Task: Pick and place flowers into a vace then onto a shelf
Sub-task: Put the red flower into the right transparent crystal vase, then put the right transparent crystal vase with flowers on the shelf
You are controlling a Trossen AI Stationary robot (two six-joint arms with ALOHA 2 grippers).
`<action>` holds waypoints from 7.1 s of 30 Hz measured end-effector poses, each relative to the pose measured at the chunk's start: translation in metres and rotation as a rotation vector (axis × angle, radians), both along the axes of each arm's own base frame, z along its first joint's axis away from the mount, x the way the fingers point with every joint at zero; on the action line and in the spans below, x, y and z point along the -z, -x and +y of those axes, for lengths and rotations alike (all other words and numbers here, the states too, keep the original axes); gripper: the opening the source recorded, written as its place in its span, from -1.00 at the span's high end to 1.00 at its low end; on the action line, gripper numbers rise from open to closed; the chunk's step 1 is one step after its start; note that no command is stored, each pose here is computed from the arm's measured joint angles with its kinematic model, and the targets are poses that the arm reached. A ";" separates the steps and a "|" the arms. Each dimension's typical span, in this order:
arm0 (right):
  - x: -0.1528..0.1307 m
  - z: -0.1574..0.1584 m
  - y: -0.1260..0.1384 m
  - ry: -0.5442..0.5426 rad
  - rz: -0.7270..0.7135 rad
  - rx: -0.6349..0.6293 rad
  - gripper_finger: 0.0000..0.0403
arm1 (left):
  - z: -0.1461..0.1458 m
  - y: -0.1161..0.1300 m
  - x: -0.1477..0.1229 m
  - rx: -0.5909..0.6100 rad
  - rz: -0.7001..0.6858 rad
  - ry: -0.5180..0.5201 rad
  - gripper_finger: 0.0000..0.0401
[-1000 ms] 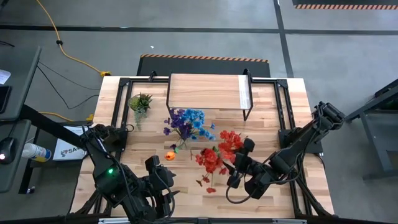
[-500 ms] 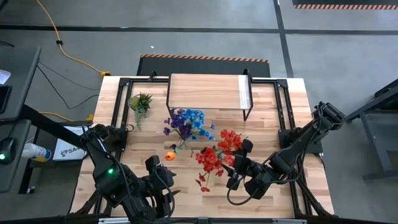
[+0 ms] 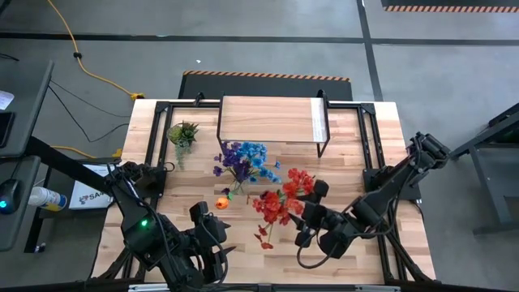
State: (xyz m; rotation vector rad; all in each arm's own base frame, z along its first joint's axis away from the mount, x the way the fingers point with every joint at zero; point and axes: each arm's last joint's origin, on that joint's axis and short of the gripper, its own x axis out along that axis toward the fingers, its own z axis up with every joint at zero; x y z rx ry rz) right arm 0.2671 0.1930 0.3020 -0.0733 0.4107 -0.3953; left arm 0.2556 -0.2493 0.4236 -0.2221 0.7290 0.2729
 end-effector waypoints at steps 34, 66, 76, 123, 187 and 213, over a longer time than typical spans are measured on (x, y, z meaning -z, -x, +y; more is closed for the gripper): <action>-0.001 0.000 -0.002 0.001 -0.003 -0.011 0.21 | 0.001 -0.001 -0.001 -0.018 -0.023 -0.022 -0.45; 0.007 -0.006 0.005 0.002 0.072 0.021 0.99 | 0.001 -0.001 -0.001 -0.025 -0.033 -0.032 -0.45; 0.010 -0.008 0.008 -0.036 0.098 0.040 0.99 | 0.002 -0.001 -0.001 -0.029 -0.039 -0.037 -0.45; 0.005 -0.004 0.017 -0.238 0.239 -0.138 0.43 | 0.001 -0.001 -0.001 -0.030 -0.042 -0.035 -0.45; -0.034 -0.020 0.064 -0.343 0.261 -0.250 0.44 | 0.004 -0.003 -0.001 -0.052 -0.055 -0.037 -0.45; 0.007 0.013 0.126 -0.644 0.494 -0.105 0.44 | -0.014 0.002 0.003 -0.049 0.069 0.294 -0.45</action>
